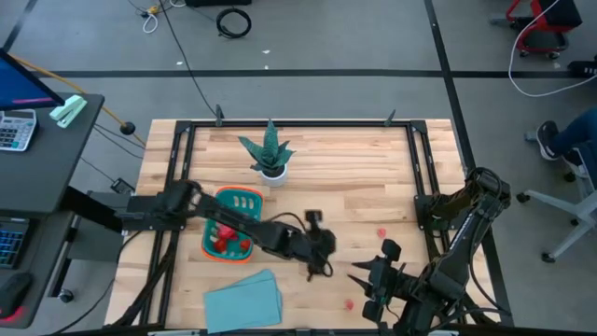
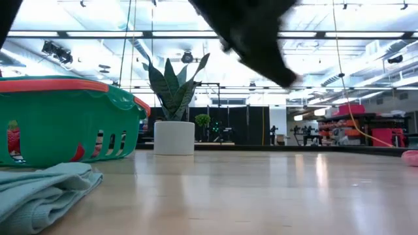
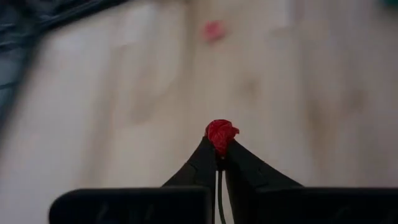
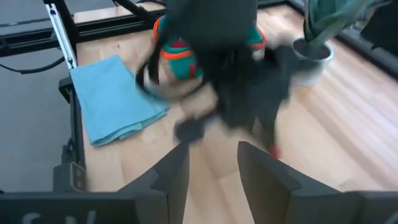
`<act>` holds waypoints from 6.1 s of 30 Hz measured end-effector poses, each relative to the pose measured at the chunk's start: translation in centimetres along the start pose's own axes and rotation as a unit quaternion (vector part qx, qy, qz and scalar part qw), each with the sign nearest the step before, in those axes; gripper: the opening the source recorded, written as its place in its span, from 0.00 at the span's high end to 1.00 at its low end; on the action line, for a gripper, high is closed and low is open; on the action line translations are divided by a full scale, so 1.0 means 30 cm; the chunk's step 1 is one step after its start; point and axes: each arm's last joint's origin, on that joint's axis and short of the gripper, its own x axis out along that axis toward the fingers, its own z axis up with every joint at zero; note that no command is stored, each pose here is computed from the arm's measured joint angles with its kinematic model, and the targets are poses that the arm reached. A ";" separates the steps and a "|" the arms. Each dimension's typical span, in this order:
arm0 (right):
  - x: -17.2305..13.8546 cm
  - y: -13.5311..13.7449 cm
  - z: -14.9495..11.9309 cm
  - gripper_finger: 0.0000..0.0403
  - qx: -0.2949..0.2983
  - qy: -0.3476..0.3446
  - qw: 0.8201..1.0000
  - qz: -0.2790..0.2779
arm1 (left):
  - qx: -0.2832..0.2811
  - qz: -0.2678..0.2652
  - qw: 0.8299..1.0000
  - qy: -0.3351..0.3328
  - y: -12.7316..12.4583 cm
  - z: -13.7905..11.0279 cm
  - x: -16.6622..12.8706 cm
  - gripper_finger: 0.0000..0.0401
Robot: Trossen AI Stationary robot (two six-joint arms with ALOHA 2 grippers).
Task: Pick and placing Produce into tupperware
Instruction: Put the red cherry into the blue basket, then put the pink peach into the blue basket, then put the green bell pepper into the blue basket
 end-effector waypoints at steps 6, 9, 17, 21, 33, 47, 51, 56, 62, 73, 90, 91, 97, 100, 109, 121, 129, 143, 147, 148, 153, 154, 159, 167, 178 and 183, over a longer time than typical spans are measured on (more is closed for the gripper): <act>-0.018 0.010 -0.016 0.64 0.040 0.003 0.999 0.010 | 0.054 0.087 0.985 0.138 0.183 -0.025 -0.279 0.94; -0.030 0.020 -0.033 0.64 0.049 0.009 0.999 0.017 | -0.008 0.127 0.967 0.220 0.276 -0.079 -0.424 0.92; -0.070 0.035 -0.061 0.64 0.048 0.009 0.998 0.037 | -0.143 0.119 0.956 0.228 0.286 -0.221 -0.679 0.93; -0.071 0.044 -0.073 0.64 0.045 0.006 0.998 0.039 | -0.162 0.135 0.945 0.249 0.255 -0.357 -0.694 0.92; -0.021 0.031 -0.041 0.64 0.022 -0.005 1.000 0.013 | -0.233 0.135 0.909 0.319 0.229 -0.619 -0.564 0.72; 0.103 -0.034 -0.027 0.64 0.004 0.053 0.998 -0.045 | -0.228 0.078 0.930 0.277 0.237 -0.501 -0.571 0.46; 0.174 -0.095 -0.105 0.64 0.009 0.116 0.989 -0.092 | -0.187 0.045 0.946 0.259 0.261 -0.400 -0.622 0.49; 0.246 -0.179 -0.209 0.64 0.032 0.169 0.973 -0.155 | -0.183 -0.001 0.963 0.200 0.291 -0.263 -0.691 0.53; 0.289 -0.250 -0.281 0.64 0.060 0.249 0.945 -0.204 | -0.178 -0.033 0.974 0.137 0.314 -0.168 -0.738 0.55; 0.307 -0.332 -0.345 0.62 0.059 0.340 0.900 -0.266 | -0.152 -0.007 0.981 0.117 0.311 -0.153 -0.715 0.56; 0.389 -0.445 -0.431 0.42 0.102 0.363 0.877 -0.298 | -0.152 -0.006 0.981 0.118 0.308 -0.153 -0.710 0.58; 0.392 -0.453 -0.441 0.42 0.111 0.358 0.877 -0.299 | -0.152 -0.006 0.981 0.118 0.308 -0.153 -0.710 0.58; 0.398 -0.475 -0.467 0.45 0.172 0.319 0.873 -0.327 | -0.152 -0.006 0.981 0.118 0.308 -0.153 -0.710 0.58; 0.402 -0.464 -0.463 0.48 0.193 0.303 0.874 -0.328 | -0.152 -0.006 0.981 0.118 0.308 -0.153 -0.710 0.59; 0.413 -0.472 -0.477 0.60 0.244 0.262 0.872 -0.334 | -0.162 -0.005 0.980 0.118 0.308 -0.153 -0.710 0.60; 0.416 -0.466 -0.478 0.73 0.254 0.266 0.870 -0.329 | -0.169 -0.005 0.979 0.118 0.308 -0.153 -0.710 0.60; 0.422 -0.453 -0.458 0.87 0.219 0.238 0.893 -0.314 | -0.169 -0.005 0.979 0.118 0.308 -0.153 -0.710 0.60; 0.553 -0.241 -0.119 0.91 0.192 -0.117 0.965 -0.131 | -0.182 0.060 0.979 0.066 0.354 -0.149 -0.751 0.66; 0.614 -0.230 0.014 0.91 0.201 -0.174 0.963 -0.054 | -0.186 0.079 0.979 0.026 0.424 -0.151 -0.820 0.72; 0.632 -0.235 0.038 0.91 0.198 -0.182 0.963 -0.029 | -0.189 0.083 0.978 0.017 0.443 -0.154 -0.839 0.73; 0.754 -0.269 0.103 0.90 0.206 -0.221 0.951 0.070 | -0.208 0.102 0.972 -0.022 0.540 -0.172 -0.922 0.79; 0.789 -0.270 0.115 0.90 0.210 -0.225 0.948 0.078 | -0.212 0.106 0.971 -0.026 0.555 -0.176 -0.931 0.80; 0.954 -0.207 0.217 0.90 0.162 -0.238 0.948 0.135 | -0.223 0.123 0.967 -0.028 0.611 -0.193 -0.953 0.83; 1.148 -0.123 0.325 0.88 0.040 -0.091 0.986 0.132 | -0.180 0.140 0.974 -0.001 0.628 -0.204 -0.941 0.82; 1.184 -0.137 0.386 0.69 0.015 -0.016 0.991 0.130 | -0.178 0.141 0.974 0.002 0.627 -0.206 -0.940 0.67; 1.106 -0.156 0.442 0.59 0.010 -0.002 0.992 0.126 | -0.179 0.141 0.974 0.002 0.627 -0.206 -0.940 0.62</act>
